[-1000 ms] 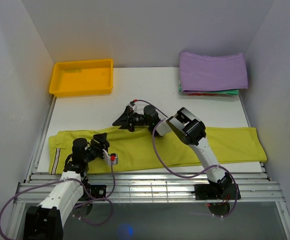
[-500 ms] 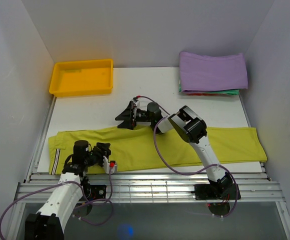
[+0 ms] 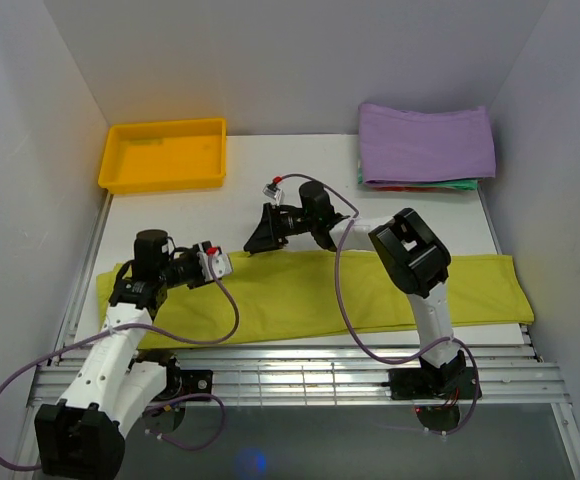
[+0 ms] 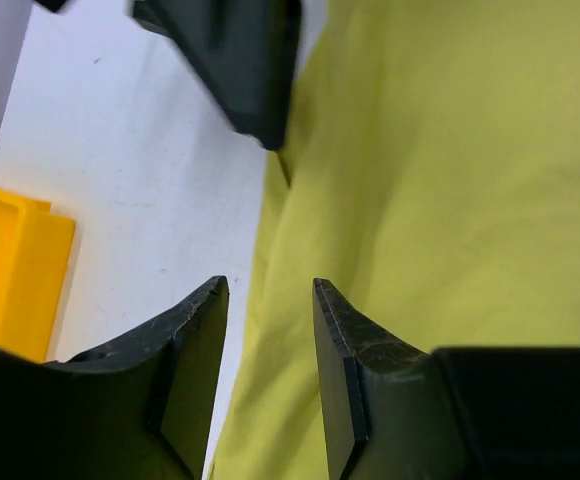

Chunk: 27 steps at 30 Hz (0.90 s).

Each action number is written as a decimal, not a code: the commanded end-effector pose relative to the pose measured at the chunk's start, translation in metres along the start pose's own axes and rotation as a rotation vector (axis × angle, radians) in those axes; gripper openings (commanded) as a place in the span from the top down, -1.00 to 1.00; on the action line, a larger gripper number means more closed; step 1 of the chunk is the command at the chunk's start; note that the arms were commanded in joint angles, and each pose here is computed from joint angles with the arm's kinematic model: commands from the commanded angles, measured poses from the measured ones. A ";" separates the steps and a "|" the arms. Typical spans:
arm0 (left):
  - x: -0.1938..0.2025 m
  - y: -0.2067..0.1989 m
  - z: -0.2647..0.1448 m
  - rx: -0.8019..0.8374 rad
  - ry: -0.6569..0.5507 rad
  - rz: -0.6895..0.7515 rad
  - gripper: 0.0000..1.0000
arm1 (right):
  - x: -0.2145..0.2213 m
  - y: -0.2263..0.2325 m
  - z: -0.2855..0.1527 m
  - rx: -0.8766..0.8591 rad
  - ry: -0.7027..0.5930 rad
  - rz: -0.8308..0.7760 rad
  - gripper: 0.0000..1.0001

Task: Fold and stack the trousers
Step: Fold the trousers

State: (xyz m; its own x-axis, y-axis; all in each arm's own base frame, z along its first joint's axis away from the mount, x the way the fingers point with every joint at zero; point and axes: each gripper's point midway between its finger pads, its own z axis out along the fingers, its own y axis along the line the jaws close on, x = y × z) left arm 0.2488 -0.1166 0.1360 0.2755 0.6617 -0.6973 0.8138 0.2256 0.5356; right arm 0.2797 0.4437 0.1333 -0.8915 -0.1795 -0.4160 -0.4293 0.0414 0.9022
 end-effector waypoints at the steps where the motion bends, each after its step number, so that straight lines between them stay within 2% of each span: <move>1: -0.023 0.019 -0.009 -0.045 -0.013 -0.357 0.00 | 0.027 -0.019 0.002 0.050 0.105 -0.069 -0.37; 4: -0.042 0.054 -0.012 -0.086 -0.010 -0.510 0.01 | 0.031 -0.024 -0.002 0.061 0.078 -0.076 -0.44; 8: -0.028 0.063 0.006 -0.047 0.061 -0.714 0.03 | 0.010 -0.017 -0.004 0.081 0.014 -0.139 -0.48; 13: -0.029 0.071 0.020 -0.019 0.038 -0.834 0.02 | -0.012 0.012 -0.009 0.048 -0.021 -0.246 -0.48; 16: -0.024 0.075 0.028 -0.015 0.050 -0.888 0.01 | -0.025 0.015 -0.015 0.104 -0.057 -0.314 -0.53; 18: -0.019 0.076 0.034 -0.008 0.069 -0.919 0.01 | -0.040 0.001 -0.017 0.201 -0.079 -0.379 -0.55; 21: -0.006 0.078 0.038 -0.026 0.125 -0.968 0.01 | -0.033 -0.034 -0.018 0.318 -0.036 -0.374 -0.54; 23: 0.004 0.081 0.042 -0.039 0.176 -1.007 0.00 | -0.020 -0.058 -0.016 0.356 0.037 -0.369 -0.51; 27: 0.017 0.083 0.044 -0.057 0.262 -1.078 0.00 | 0.013 -0.077 -0.010 0.365 0.139 -0.380 -0.46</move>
State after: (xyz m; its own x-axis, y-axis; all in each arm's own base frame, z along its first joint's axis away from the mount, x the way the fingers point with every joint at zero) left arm 0.3400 -0.1274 0.1417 -0.6329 0.2652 -0.7274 0.6096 0.7499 -0.2570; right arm 0.3240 0.4333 0.1034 -0.6693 -0.2439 -0.7018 -0.7423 0.2605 0.6174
